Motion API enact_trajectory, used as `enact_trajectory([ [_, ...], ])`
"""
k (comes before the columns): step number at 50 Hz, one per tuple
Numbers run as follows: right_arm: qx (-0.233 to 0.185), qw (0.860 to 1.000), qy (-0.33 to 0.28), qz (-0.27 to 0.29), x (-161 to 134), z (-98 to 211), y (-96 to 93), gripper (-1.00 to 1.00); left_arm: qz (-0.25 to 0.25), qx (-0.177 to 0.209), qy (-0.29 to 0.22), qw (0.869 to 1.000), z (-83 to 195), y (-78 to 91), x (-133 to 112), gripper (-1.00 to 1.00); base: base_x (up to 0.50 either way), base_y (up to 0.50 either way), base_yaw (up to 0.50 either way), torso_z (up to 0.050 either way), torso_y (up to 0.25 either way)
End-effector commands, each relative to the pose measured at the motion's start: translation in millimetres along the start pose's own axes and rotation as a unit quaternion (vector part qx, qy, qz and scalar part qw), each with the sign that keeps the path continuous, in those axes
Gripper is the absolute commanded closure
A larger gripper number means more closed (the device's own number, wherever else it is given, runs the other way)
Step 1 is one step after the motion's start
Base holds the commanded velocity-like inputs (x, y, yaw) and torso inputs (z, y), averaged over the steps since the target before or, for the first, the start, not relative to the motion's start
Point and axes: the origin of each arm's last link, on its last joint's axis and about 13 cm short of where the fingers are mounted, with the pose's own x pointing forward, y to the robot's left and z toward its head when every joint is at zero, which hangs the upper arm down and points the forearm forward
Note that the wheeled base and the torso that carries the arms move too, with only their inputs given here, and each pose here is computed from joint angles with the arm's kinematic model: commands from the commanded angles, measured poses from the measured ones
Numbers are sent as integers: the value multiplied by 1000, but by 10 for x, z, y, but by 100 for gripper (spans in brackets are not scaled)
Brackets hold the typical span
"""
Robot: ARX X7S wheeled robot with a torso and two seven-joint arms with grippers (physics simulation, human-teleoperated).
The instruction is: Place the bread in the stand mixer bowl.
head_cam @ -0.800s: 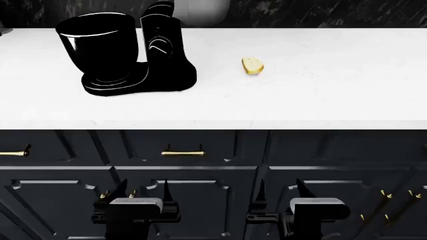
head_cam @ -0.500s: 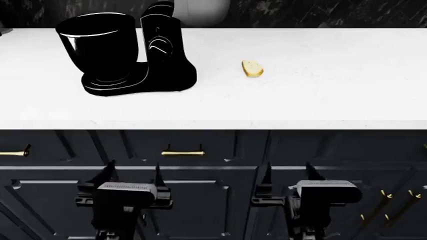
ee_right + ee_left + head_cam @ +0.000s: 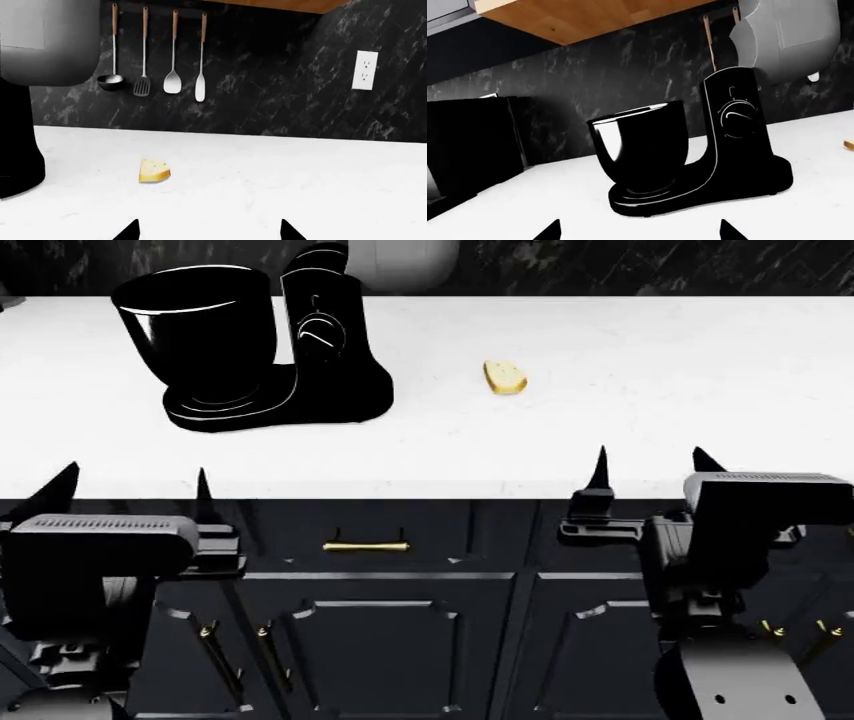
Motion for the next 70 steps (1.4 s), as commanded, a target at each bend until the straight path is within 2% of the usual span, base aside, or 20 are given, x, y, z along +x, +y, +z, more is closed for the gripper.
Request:
enact_trajectory([
  [1, -4, 1000, -10, -3, 39, 236, -63, -100, 54, 23, -41, 997, 354, 264, -167, -100, 0, 0, 0, 0, 0],
  [4, -3, 1000, -12, -3, 59, 252, -57, -100, 88, 25, -52, 994, 393, 424, -227, -100, 0, 0, 0, 0, 0],
  [6, 2, 1000, -11, -2, 77, 261, -45, -100, 137, -4, -84, 987, 504, 499, -239, -100, 0, 0, 0, 0, 0],
  [7, 1, 1000, -12, -1, 74, 267, -41, -100, 123, 19, -75, 989, 539, 574, -268, -100, 0, 0, 0, 0, 0],
  [10, 0, 1000, -14, 3, 73, 311, -38, -100, 129, 40, -87, 987, 640, 680, -285, -100, 0, 0, 0, 0, 0],
  [11, 1, 1000, -13, 4, 81, 316, -38, -100, 130, 39, -87, 987, 645, 693, -289, -100, 0, 0, 0, 0, 0],
  [13, 36, 999, -12, 29, 105, 329, -36, -100, 132, 41, -89, 986, 636, 726, -311, -100, 0, 0, 0, 0, 0],
  [18, 21, 999, -9, 32, 129, 366, -15, -100, 141, 40, -92, 985, 645, 795, -347, -100, 500, 0, 0, 0, 0],
  [43, 44, 998, -5, 45, 148, 333, -5, -100, 134, 31, -86, 987, 595, 776, -350, -100, 500, 0, 0, 0, 0],
  [47, 41, 998, 6, 53, 166, 223, 18, -100, 135, 30, -86, 987, 595, 781, -352, -100, 500, 0, 0, 0, 0],
  [48, 50, 997, 10, 57, 173, 138, 30, -100, 134, 31, -86, 987, 590, 778, -352, -100, 0, 0, 0, 0, 0],
  [54, 46, 995, 69, 61, 154, -300, 105, -100, 138, 27, -84, 987, 573, 791, -366, -100, 0, 0, 0, 0, 3],
  [60, 35, 995, 62, 64, 169, -273, 122, -100, 140, 27, -84, 986, 576, 810, -378, -100, 0, 83, 0, 0, 0],
  [61, 44, 995, 64, 66, 175, -268, 122, -100, 140, 28, -83, 986, 575, 806, -377, -100, 0, 500, 0, 0, 0],
  [70, 46, 995, 55, 66, 180, -256, 121, -100, 138, 26, -83, 987, 561, 803, -379, -100, 0, 389, 0, 0, 0],
])
